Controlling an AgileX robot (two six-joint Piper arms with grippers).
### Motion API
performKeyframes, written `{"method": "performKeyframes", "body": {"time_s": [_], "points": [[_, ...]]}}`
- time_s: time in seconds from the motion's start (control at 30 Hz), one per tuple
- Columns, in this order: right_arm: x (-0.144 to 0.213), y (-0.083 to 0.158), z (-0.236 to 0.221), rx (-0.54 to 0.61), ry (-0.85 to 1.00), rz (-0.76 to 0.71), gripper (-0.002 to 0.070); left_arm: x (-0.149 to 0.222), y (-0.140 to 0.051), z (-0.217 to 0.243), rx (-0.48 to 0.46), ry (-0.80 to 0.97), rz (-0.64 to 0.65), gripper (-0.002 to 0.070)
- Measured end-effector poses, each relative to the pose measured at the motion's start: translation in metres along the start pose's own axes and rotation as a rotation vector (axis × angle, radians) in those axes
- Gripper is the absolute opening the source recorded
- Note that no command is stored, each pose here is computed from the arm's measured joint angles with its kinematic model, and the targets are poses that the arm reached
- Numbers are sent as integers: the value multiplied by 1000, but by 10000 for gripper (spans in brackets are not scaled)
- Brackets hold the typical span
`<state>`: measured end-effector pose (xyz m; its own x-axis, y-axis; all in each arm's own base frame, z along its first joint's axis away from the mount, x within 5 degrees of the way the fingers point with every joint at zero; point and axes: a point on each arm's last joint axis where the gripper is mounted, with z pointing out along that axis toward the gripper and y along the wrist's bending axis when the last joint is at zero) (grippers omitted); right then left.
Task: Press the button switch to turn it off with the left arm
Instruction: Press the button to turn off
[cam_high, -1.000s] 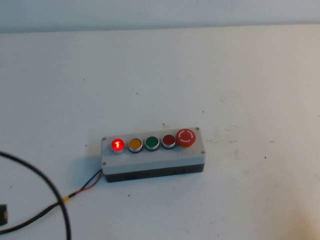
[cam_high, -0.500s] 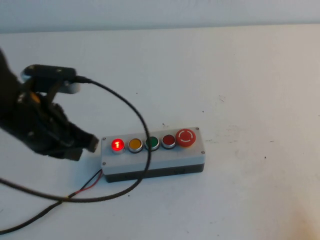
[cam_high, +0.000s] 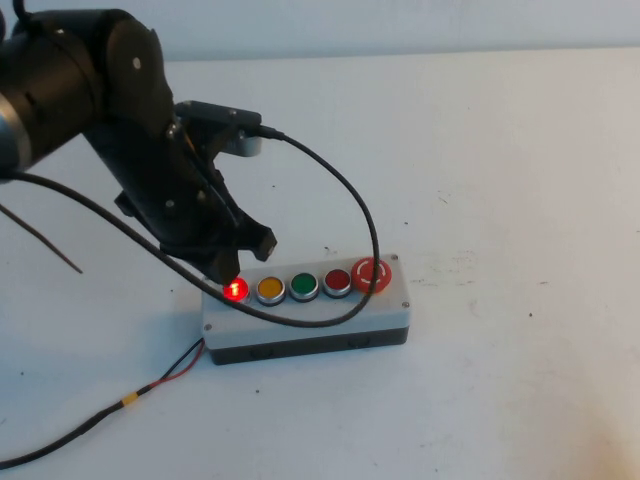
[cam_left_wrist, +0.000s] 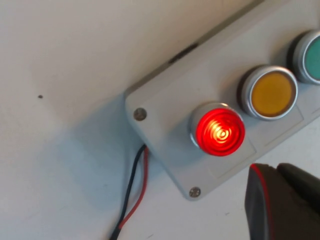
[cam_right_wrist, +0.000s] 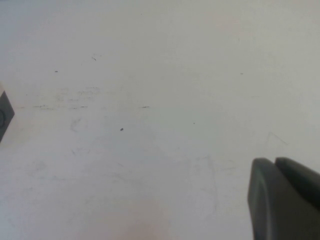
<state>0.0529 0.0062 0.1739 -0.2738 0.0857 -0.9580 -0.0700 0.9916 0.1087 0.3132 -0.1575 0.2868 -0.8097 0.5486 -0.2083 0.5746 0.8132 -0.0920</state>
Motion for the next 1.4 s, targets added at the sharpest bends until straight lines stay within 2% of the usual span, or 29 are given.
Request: {"method": "performKeyframes", "body": {"time_s": [0.23, 1.4], "points": [[0, 0, 0, 0, 0, 0, -16, -5, -12, 13, 18, 37, 42, -3], [0, 0, 0, 0, 0, 0, -16, -10, -2, 37, -45, 95, 65, -3]]}}
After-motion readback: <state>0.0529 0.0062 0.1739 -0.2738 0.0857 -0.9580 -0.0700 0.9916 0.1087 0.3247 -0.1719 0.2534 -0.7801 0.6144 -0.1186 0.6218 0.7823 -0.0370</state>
